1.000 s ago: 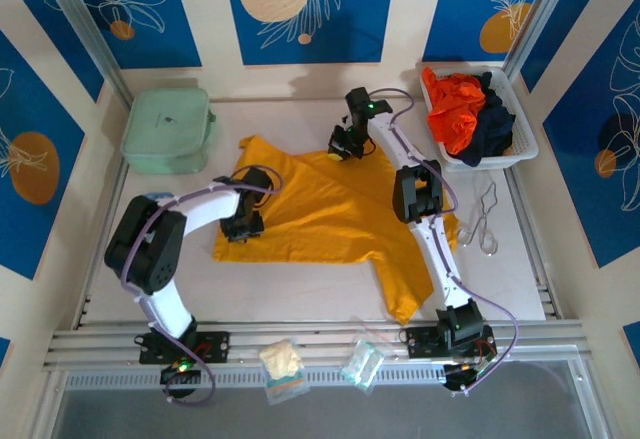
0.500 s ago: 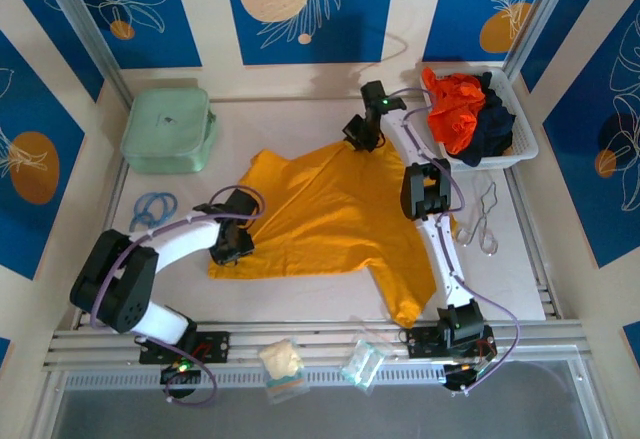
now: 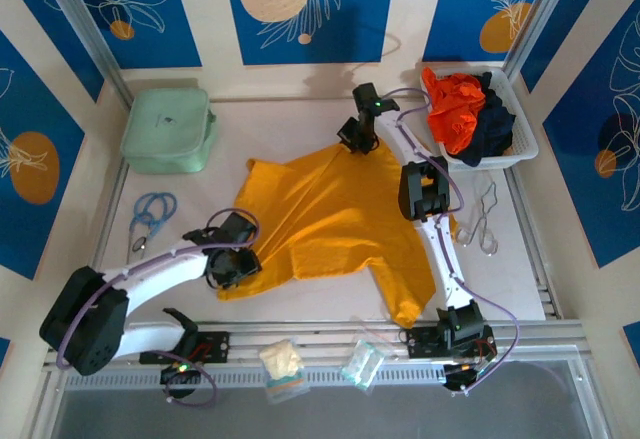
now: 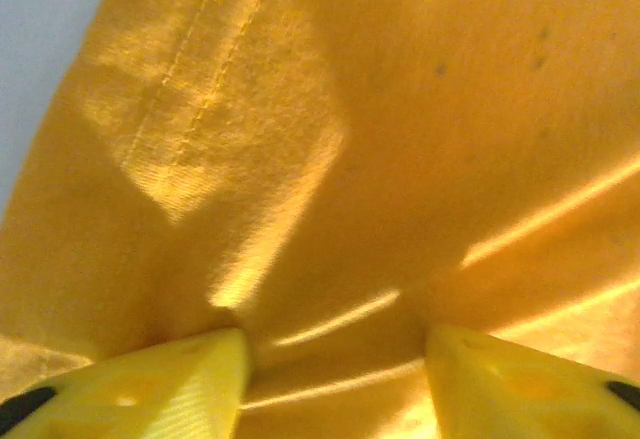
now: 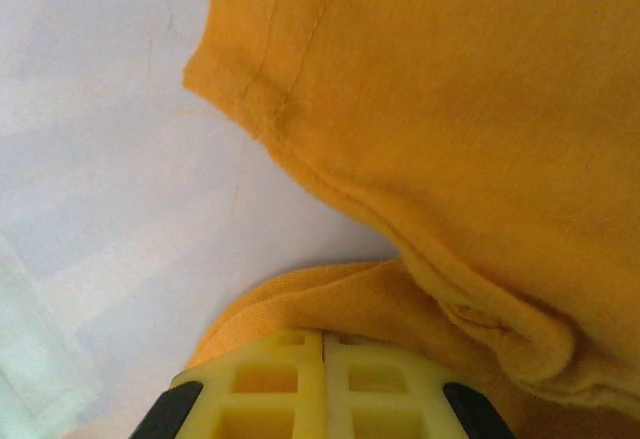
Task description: Fold and stack the t-shirts
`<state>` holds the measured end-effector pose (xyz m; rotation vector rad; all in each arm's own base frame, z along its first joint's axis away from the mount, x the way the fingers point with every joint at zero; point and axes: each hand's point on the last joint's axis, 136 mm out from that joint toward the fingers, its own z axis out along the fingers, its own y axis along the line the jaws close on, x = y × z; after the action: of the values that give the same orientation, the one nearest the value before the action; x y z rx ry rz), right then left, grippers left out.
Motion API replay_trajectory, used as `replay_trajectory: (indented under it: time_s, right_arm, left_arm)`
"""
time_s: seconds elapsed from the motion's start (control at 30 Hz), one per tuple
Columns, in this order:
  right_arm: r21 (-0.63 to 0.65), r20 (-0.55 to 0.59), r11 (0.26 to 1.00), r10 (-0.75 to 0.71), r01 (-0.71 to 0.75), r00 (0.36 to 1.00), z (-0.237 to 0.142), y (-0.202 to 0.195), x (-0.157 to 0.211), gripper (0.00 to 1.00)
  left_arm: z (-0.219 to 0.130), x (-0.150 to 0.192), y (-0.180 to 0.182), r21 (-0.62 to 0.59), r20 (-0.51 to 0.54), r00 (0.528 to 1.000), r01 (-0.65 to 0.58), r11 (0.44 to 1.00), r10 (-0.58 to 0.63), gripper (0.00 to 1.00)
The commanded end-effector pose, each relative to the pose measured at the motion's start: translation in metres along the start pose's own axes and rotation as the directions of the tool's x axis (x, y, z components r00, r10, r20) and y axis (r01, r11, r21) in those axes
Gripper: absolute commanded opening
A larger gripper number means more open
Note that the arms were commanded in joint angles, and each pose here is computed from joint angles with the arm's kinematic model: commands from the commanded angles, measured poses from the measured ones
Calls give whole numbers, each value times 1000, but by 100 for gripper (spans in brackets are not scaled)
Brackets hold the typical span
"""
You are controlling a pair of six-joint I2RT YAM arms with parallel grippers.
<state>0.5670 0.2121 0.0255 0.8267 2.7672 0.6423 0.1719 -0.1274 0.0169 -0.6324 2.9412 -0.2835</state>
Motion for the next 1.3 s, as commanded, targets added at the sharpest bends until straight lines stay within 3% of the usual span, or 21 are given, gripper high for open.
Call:
replay_trajectory:
  time_s: [0.0,0.13,0.23,0.43,0.63,0.9,1.27]
  right_arm:
    - [51,-21,998,-35,36,999,-15,-7,11,0]
    - [5,-41,994,-110,110,993,-32,10,21,0]
    - [-1,-52,984,-177,177,983,-45,17,32,0]
    - [-16,-91,960,-278,278,956,-64,18,61,0]
    - [-53,-148,945,-328,324,933,-65,14,92,0]
    - [-14,-202,929,-364,369,909,-50,-4,134,0]
    - [31,-270,957,-270,289,924,-19,-40,151,0]
  left_arm:
    - [-22,32,36,-180,-159,987,-16,983,-13,63]
    - [-62,-23,-18,-132,-55,992,-119,984,113,72]
    - [-72,-71,-46,-156,0,984,-177,972,179,73]
    - [-50,-177,-71,-242,64,978,-180,954,200,73]
    - [2,-249,-103,-143,78,982,-159,977,172,70]
    - [12,-305,-138,-27,179,973,-145,989,147,70]
    - [61,-319,-160,153,68,993,-108,982,99,70]
